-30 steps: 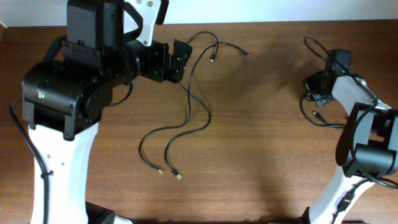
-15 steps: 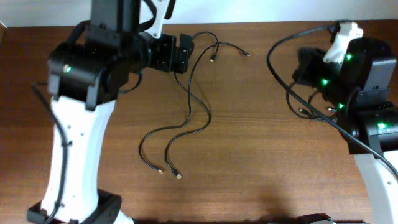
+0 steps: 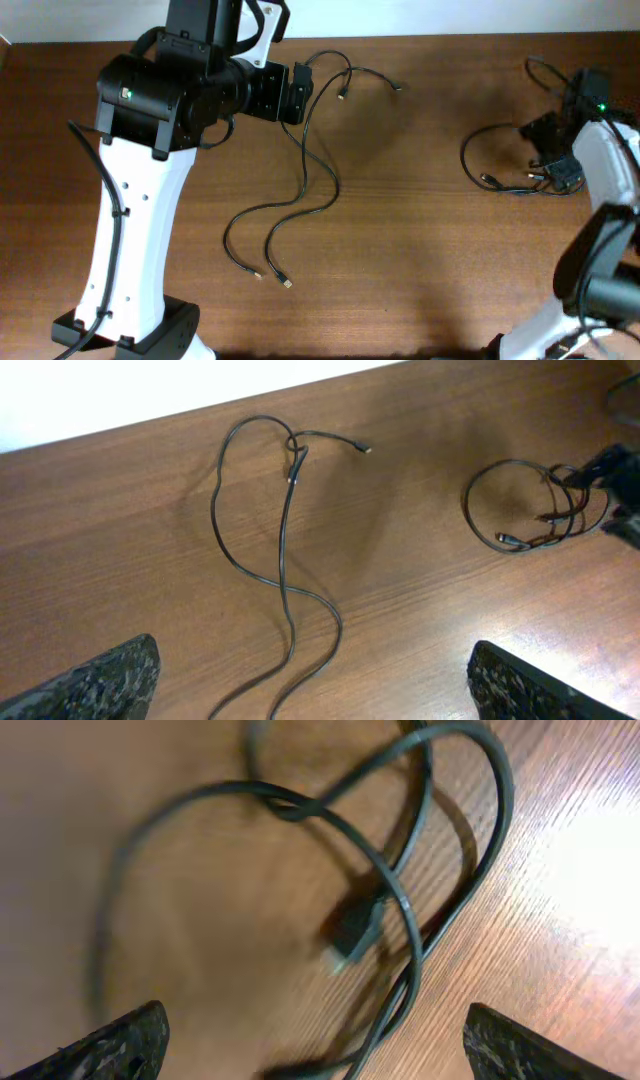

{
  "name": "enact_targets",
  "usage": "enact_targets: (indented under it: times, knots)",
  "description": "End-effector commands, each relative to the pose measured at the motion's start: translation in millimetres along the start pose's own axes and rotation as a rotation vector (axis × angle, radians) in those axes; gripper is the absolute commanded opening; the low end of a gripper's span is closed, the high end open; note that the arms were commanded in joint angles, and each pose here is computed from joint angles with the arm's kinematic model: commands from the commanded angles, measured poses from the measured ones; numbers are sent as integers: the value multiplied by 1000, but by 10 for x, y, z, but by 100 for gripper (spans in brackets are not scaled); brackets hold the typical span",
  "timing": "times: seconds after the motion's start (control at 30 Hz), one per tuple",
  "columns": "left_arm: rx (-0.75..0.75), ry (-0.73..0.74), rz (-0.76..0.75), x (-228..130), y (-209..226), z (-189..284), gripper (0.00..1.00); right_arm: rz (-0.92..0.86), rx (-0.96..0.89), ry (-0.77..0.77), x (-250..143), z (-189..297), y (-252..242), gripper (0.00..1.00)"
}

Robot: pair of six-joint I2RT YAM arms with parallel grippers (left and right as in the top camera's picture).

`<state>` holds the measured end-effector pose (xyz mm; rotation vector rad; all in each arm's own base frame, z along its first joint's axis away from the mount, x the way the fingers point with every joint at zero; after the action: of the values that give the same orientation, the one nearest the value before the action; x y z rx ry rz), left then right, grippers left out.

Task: Untangle cables

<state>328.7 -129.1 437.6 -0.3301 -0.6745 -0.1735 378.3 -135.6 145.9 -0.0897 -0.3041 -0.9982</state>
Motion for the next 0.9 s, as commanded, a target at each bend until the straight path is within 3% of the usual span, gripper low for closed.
enact_targets:
  times: [0.0,0.33,0.43,0.87]
  knots:
    - [9,10,0,-29,4,31,99,-27,-30,20,27,-198,-64,93]
    - [17,48,6,-93,18,33,99,-136,-66,-24,379,-314,-512,93]
    - [18,53,6,-101,19,33,99,-95,-64,-32,418,-319,-544,92]
    - [18,53,6,-100,19,33,99,-55,-86,30,159,-662,-487,84]
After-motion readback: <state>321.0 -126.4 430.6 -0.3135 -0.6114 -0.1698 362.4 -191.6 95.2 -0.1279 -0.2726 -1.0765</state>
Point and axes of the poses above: each gripper's point midway between its finger pads, its own z axis back along the fingers, its own y axis along the line the jaws close on, x = y × z, the point moved 8 cm from there along z, back along the fingers, and after that the axes turned 9 degrees about z, right-handed, at the moved point
